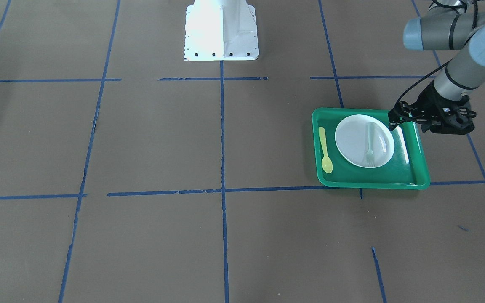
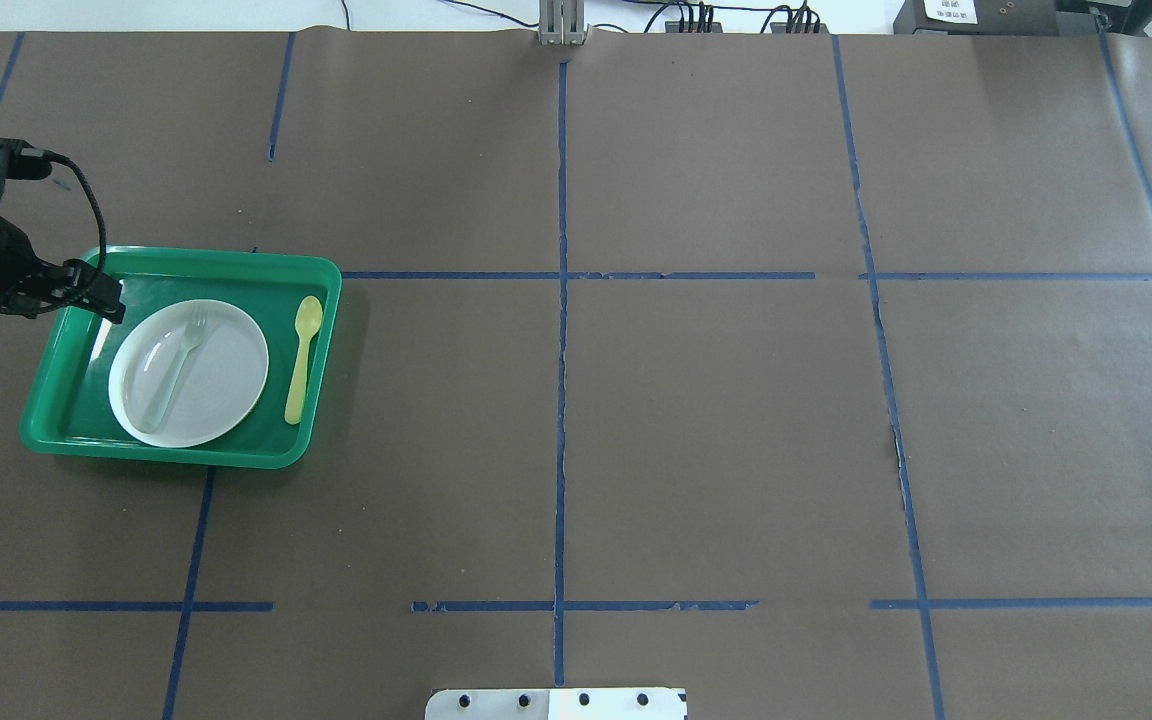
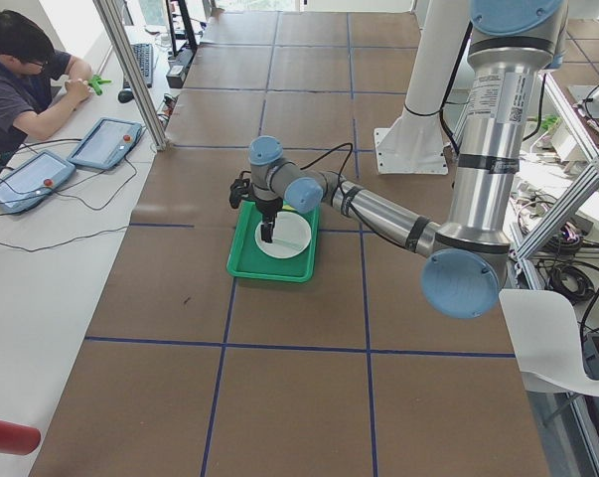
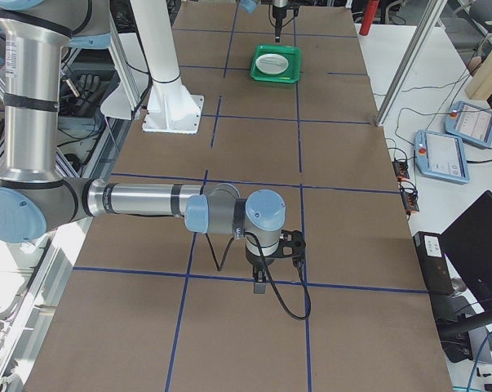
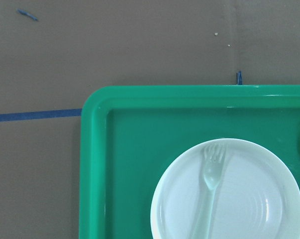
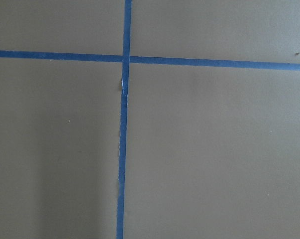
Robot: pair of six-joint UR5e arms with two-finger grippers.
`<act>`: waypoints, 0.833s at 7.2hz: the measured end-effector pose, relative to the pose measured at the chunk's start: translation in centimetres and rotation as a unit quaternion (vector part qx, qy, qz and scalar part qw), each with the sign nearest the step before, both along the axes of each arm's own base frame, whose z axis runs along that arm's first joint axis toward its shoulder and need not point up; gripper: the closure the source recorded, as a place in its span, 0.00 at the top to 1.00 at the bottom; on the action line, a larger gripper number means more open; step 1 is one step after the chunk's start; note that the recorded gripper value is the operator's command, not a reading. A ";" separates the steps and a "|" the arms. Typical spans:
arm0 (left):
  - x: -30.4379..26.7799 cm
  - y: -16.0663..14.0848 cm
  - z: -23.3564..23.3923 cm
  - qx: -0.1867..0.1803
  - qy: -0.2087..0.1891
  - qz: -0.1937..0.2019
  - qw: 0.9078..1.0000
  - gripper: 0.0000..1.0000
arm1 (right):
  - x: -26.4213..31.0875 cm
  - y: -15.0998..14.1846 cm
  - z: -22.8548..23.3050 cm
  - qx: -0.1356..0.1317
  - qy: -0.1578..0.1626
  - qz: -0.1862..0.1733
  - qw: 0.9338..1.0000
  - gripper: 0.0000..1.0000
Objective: Place fork
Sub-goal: 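Move the left gripper over the clear fork on the white plate and lower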
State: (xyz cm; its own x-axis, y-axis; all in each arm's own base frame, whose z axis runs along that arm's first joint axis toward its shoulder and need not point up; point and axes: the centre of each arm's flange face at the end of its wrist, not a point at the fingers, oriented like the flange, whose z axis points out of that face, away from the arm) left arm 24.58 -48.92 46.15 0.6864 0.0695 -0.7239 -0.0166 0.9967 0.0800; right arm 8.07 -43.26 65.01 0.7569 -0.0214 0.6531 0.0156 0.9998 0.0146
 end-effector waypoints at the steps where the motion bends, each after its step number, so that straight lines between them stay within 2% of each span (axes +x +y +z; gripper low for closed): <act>1: 2.3 0.3 1.1 -0.003 0.005 -0.001 1.000 1.00 | 0.0 0.0 0.0 0.000 0.000 0.000 1.000 1.00; 5: 8.0 2.0 3.6 -0.008 0.018 0.014 1.000 1.00 | 0.0 0.0 0.0 0.000 0.000 0.000 1.000 1.00; 6: 8.8 2.1 3.8 -0.009 0.014 0.015 1.000 0.96 | 0.0 0.0 0.0 0.000 0.000 0.000 1.000 1.00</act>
